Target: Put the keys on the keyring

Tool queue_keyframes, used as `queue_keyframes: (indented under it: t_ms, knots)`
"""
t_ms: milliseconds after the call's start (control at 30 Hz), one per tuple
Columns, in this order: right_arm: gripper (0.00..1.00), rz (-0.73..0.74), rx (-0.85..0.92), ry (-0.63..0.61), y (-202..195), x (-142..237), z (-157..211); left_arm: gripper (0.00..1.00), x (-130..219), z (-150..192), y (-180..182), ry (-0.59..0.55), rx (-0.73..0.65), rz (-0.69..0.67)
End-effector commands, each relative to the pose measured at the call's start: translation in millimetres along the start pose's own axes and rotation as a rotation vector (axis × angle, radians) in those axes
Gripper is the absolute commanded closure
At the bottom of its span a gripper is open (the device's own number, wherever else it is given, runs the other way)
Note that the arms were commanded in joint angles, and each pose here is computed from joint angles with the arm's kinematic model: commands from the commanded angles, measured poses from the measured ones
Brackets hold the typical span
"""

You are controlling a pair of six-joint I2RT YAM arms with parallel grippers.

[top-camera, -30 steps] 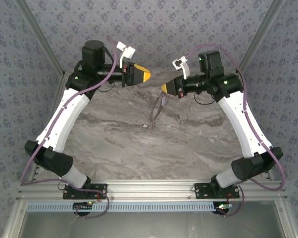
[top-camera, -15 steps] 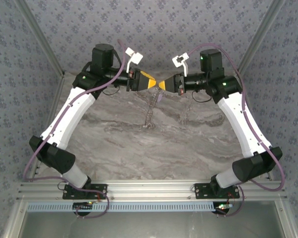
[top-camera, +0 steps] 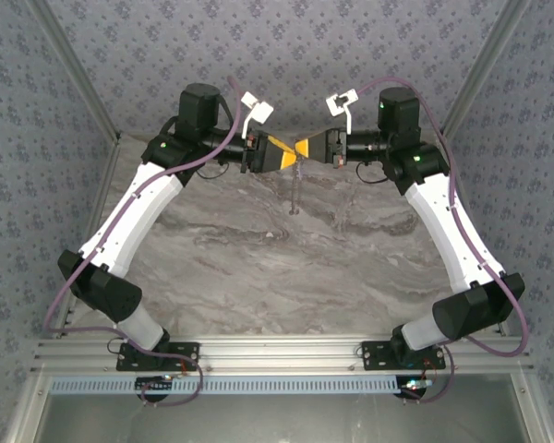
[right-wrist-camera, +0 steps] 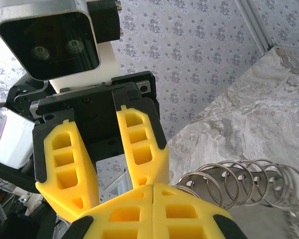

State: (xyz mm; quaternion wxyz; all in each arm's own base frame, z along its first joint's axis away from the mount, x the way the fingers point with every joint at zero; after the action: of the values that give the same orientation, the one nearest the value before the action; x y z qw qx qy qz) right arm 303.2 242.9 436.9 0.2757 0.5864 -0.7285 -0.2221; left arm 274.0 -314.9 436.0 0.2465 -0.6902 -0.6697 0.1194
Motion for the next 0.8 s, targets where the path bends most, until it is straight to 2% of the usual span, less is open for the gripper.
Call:
queue_keyframes:
  t_ms: [0, 333, 767]
  knots:
    - [1.00, -0.060, 0.059, -0.017, 27, 8, -5, 0.70, -1, -6, -7, -0.010, -0.033, 0.022]
    - [1.00, -0.050, 0.054, -0.023, 28, 14, 0, 0.60, 38, -25, 2, -0.111, -0.060, -0.080]
    - [1.00, -0.087, 0.056, -0.023, 36, 8, -2, 0.61, 12, -17, -5, -0.064, -0.044, -0.002]
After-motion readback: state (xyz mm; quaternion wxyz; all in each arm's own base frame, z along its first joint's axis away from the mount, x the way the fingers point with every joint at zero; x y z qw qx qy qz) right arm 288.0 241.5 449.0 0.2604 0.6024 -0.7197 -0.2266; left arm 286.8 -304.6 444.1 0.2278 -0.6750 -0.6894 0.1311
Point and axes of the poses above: each hand's point on the last joint's axis, 136 mm out from that joint toward the fingers, its own x axis back along the fingers, its own y axis along the line the jaws close on, z = x × y, the point moved 2 cm from there along x, back along the fingers, and after that the axes turned 3 degrees about -x, right-handed, at the moved point
